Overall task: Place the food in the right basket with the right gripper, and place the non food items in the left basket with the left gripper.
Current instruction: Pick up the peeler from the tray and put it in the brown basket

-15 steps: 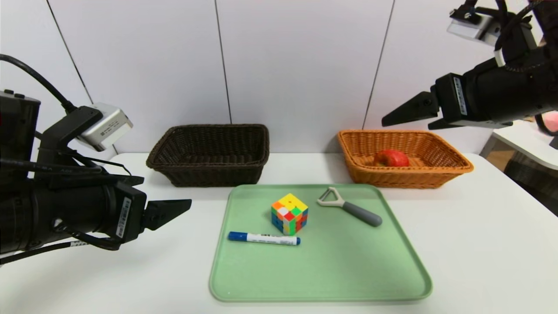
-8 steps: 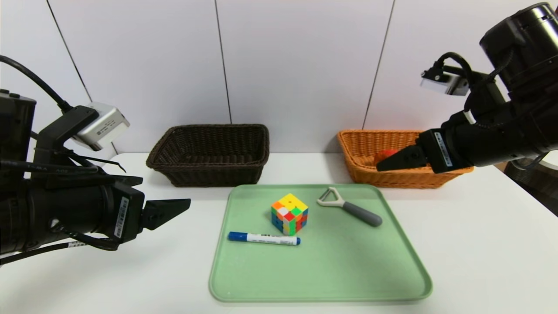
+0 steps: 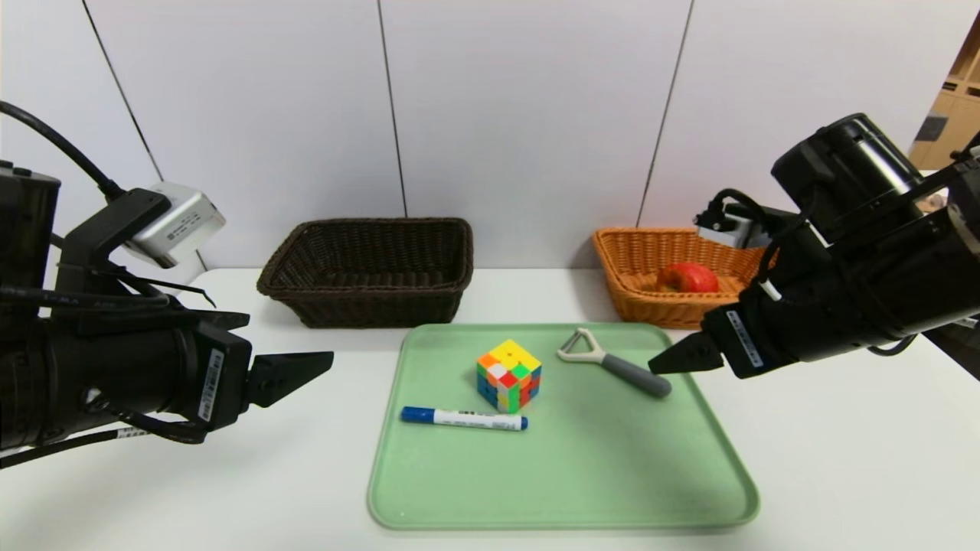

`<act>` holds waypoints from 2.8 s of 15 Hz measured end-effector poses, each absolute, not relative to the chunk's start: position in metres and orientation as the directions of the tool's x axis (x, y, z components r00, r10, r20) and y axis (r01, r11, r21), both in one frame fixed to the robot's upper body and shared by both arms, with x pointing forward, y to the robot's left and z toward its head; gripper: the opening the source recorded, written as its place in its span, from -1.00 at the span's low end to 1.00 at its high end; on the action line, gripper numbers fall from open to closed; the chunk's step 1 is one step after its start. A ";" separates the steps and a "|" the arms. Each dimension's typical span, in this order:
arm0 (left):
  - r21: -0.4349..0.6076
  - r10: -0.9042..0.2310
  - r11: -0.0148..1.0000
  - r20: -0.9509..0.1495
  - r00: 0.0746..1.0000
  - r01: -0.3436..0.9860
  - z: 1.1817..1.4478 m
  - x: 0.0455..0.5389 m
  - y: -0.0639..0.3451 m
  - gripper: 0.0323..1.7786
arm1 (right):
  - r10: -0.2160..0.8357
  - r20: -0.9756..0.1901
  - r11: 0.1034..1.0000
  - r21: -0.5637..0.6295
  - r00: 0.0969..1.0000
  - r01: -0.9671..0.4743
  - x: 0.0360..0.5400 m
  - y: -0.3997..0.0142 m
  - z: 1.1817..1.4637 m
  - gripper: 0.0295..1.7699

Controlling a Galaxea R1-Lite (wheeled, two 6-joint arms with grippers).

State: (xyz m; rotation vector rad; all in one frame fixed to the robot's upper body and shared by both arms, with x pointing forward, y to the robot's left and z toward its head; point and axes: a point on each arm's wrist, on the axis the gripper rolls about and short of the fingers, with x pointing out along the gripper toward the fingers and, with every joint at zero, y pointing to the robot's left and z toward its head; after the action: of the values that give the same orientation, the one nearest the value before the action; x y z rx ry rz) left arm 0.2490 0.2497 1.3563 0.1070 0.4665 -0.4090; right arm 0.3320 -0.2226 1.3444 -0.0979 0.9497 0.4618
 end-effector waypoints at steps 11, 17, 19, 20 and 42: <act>-0.003 -0.358 0.916 -0.459 0.813 0.402 1.356 0.248 0.250 0.90 | 0.274 -0.826 0.904 0.046 0.493 -0.425 0.371 -0.202 1.287 0.91; -0.004 -0.356 0.917 -0.462 0.812 0.399 1.355 0.249 0.250 0.90 | 0.260 -0.861 0.904 0.058 0.438 -0.423 0.382 -0.196 1.266 0.91; -0.004 -0.355 0.917 -0.466 0.811 0.400 1.354 0.249 0.250 0.90 | 0.279 -0.844 0.903 0.067 0.459 -0.425 0.388 -0.194 1.263 0.91; -0.003 -0.354 0.917 -0.468 0.810 0.399 1.353 0.249 0.250 0.90 | 0.289 -0.829 0.902 0.069 0.479 -0.425 0.392 -0.193 1.263 0.91; -0.008 -0.351 0.918 -0.487 0.800 0.397 1.348 0.251 0.249 0.90 | 0.238 -0.829 0.925 0.034 0.506 -0.379 0.412 -0.162 1.248 0.92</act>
State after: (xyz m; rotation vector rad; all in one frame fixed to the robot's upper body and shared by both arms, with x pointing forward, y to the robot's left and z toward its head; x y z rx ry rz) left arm 0.2508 0.2489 1.3479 0.0966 0.5026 -0.4018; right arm 0.4123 -0.1622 1.2475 -0.1601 0.9721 0.3741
